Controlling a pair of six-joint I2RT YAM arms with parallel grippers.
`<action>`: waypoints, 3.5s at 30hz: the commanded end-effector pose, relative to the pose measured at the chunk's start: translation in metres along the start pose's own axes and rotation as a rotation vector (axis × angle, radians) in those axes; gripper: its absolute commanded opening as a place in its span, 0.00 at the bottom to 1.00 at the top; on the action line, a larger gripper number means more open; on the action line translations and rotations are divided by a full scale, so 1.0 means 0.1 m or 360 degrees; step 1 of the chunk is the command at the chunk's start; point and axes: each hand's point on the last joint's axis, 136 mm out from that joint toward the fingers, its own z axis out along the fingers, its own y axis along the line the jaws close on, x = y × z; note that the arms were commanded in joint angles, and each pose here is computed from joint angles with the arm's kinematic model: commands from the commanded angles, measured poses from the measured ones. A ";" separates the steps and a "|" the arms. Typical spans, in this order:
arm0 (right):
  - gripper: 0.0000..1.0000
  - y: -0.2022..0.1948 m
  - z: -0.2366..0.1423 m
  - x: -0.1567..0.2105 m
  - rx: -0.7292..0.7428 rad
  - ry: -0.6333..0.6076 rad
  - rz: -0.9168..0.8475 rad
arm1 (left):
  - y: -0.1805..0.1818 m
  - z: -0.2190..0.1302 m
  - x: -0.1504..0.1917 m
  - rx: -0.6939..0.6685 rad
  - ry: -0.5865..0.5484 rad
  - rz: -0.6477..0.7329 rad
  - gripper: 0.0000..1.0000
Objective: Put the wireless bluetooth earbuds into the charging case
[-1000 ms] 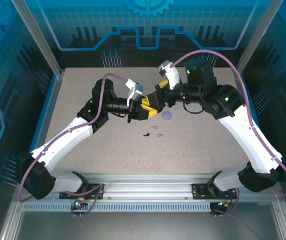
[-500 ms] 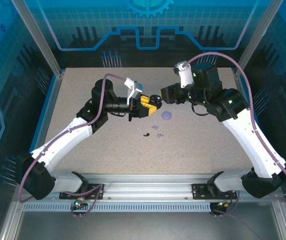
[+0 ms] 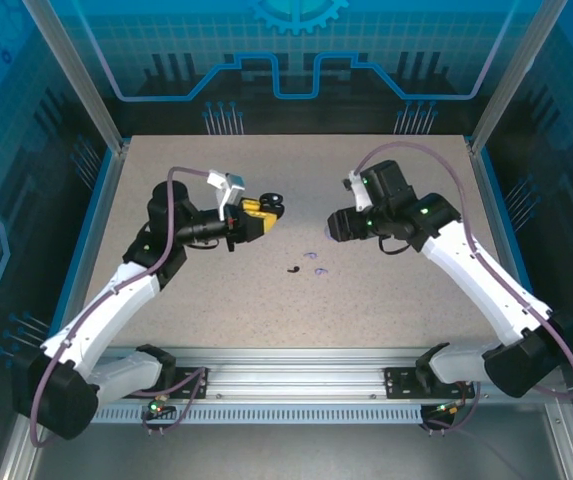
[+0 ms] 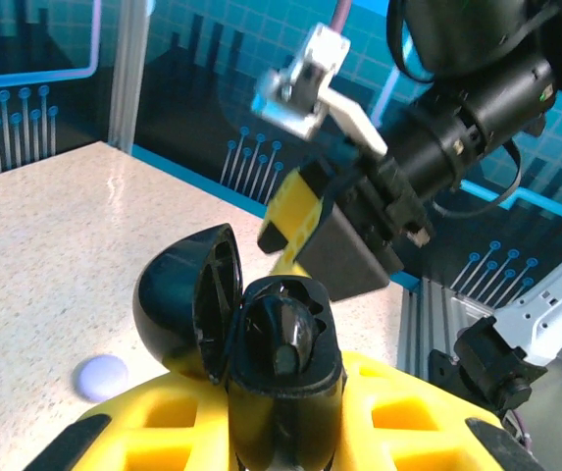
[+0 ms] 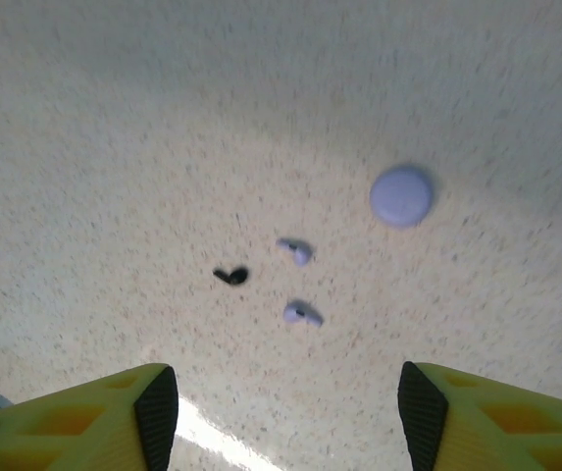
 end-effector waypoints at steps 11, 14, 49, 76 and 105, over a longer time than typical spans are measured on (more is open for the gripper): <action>0.51 0.47 1.08 0.65 -0.0182 0.0448 0.0097 | 0.04 -0.26 0.16 -0.0170 -0.0032 -0.0052 0.19; 0.48 0.55 1.26 0.74 -0.0184 0.0524 0.0087 | 0.04 -0.27 0.18 -0.0180 -0.0032 -0.0054 0.20; 0.18 0.43 2.05 0.96 0.0090 0.0729 0.0091 | 0.07 -0.28 0.23 -0.0205 -0.0006 -0.0056 0.20; 0.19 0.47 2.36 0.63 0.0154 0.0694 -0.0103 | 0.08 -0.31 0.23 -0.0234 0.0003 -0.0043 0.20; 0.48 0.58 2.26 0.40 0.0037 0.0661 0.0184 | 0.04 -0.34 0.18 -0.0235 -0.0018 -0.0016 0.20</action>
